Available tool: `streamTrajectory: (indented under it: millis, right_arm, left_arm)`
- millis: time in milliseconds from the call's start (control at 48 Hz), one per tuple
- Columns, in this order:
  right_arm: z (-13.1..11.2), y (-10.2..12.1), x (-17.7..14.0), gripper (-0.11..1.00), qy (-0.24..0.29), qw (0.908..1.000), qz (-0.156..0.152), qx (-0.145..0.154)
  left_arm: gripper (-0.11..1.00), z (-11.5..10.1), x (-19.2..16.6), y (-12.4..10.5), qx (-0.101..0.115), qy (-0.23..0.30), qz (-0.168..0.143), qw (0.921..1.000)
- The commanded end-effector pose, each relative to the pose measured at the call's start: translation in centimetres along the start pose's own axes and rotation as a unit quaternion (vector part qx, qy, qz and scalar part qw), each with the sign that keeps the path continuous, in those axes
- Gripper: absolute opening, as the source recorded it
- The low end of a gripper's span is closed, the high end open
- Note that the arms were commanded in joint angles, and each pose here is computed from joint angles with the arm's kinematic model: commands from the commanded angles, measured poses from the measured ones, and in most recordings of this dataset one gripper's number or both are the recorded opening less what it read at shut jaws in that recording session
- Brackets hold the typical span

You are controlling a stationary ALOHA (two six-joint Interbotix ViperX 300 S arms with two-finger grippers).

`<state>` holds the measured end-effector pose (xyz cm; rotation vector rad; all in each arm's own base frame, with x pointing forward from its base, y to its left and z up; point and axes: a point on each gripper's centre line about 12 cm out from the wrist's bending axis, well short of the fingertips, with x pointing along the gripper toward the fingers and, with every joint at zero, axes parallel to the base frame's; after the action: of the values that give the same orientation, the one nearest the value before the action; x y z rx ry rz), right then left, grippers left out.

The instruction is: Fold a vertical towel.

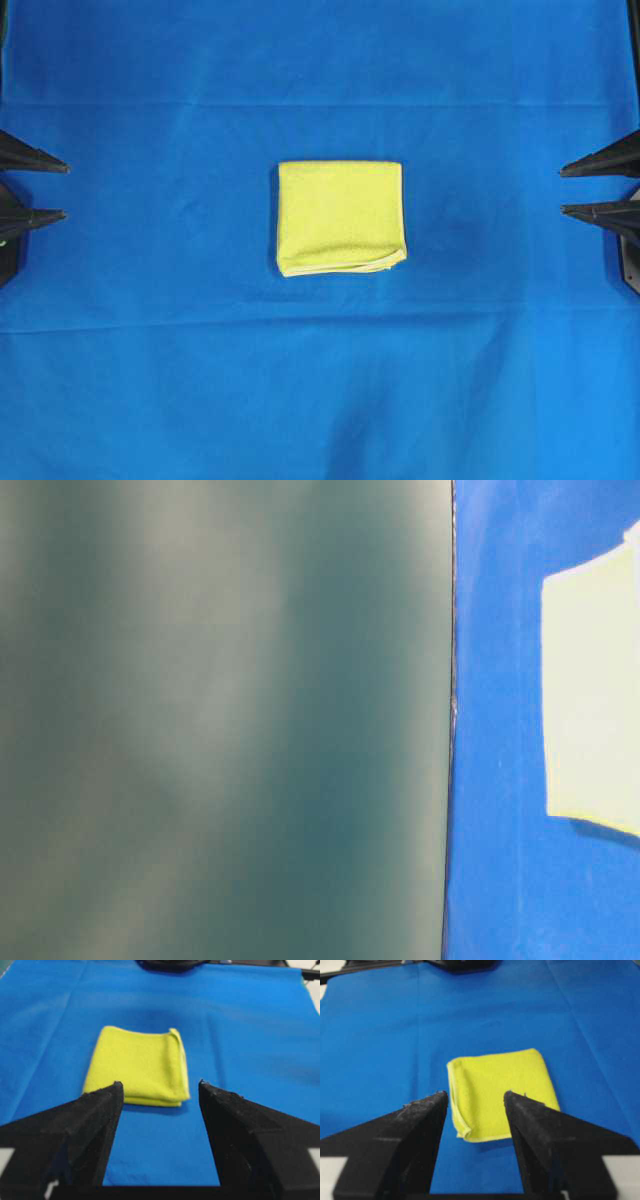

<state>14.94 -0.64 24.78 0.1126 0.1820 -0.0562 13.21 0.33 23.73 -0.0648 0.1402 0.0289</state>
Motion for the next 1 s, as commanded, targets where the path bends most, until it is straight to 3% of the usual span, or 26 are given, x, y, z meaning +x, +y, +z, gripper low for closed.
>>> streamTrajectory:
  millis: [0,980]
  right_arm:
    - [0.65,0.04,0.04,0.55,-0.008,1.0000,0.000,0.000]
    - [0.54,0.01,0.04,0.55,-0.004,1.0000,-0.001,-0.003]
  left_arm:
    - [0.58,0.49,-0.01,-0.01,-0.001,-0.002,0.001,1.0000]
    - [0.58,0.58,-0.09,-0.02,-0.001,-0.002,0.000,1.0000]
